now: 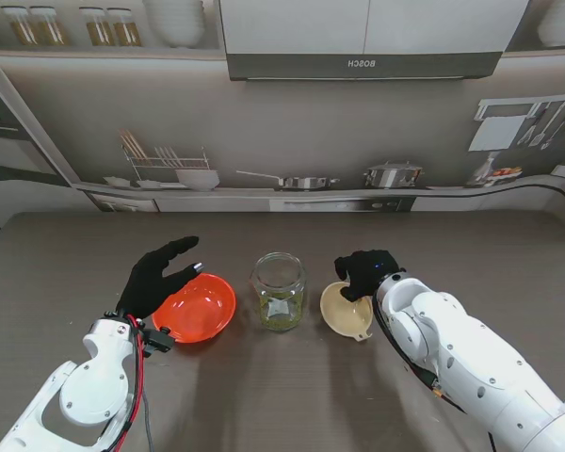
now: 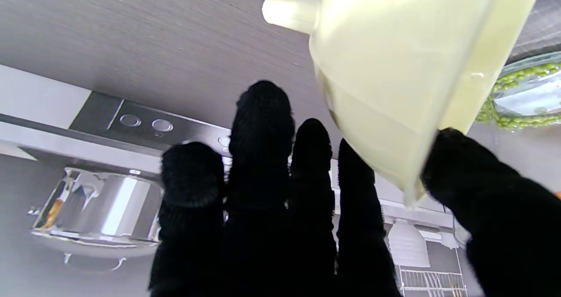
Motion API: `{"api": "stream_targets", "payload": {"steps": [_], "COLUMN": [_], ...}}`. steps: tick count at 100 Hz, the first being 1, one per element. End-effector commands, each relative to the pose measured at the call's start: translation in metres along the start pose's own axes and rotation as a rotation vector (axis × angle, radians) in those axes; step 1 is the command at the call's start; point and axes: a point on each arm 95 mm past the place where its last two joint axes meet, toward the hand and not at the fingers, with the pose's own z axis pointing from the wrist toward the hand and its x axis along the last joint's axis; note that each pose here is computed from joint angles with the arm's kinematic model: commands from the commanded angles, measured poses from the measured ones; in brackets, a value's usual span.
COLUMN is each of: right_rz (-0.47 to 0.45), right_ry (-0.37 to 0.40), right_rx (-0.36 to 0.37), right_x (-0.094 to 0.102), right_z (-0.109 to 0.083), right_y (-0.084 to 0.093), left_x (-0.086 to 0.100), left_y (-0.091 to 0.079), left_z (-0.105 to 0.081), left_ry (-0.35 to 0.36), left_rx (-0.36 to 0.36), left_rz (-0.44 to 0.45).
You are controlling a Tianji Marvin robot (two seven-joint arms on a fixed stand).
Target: Pour mung beans into a glass jar with a funnel
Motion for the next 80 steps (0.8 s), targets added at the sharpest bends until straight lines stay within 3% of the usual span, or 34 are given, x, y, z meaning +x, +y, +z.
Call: {"api": "stream_targets", "payload": {"steps": [1,54,80], "right_rz": [-0.007,-0.032,0.103], "right_ry": [0.003,-0.010,-0.078], "right_rx": [0.016,0.017,-0.017], "right_x": [0.002,-0.005,-0.024], "right_z": [-0.001,-0.005,-0.020], "right_y": [0.000,0.009,0.025], "left_x": [0.002,0.001,0.000], "left_y": [0.002,0.001,0.002], "left_z": [-0.001,-0.001,-0.001], "left_ry": [0.001,-0.001,0.000], "left_rx": [-0.016,-0.020,-0.025], "left_rz": [-0.005,-0.002,-0.003]}}
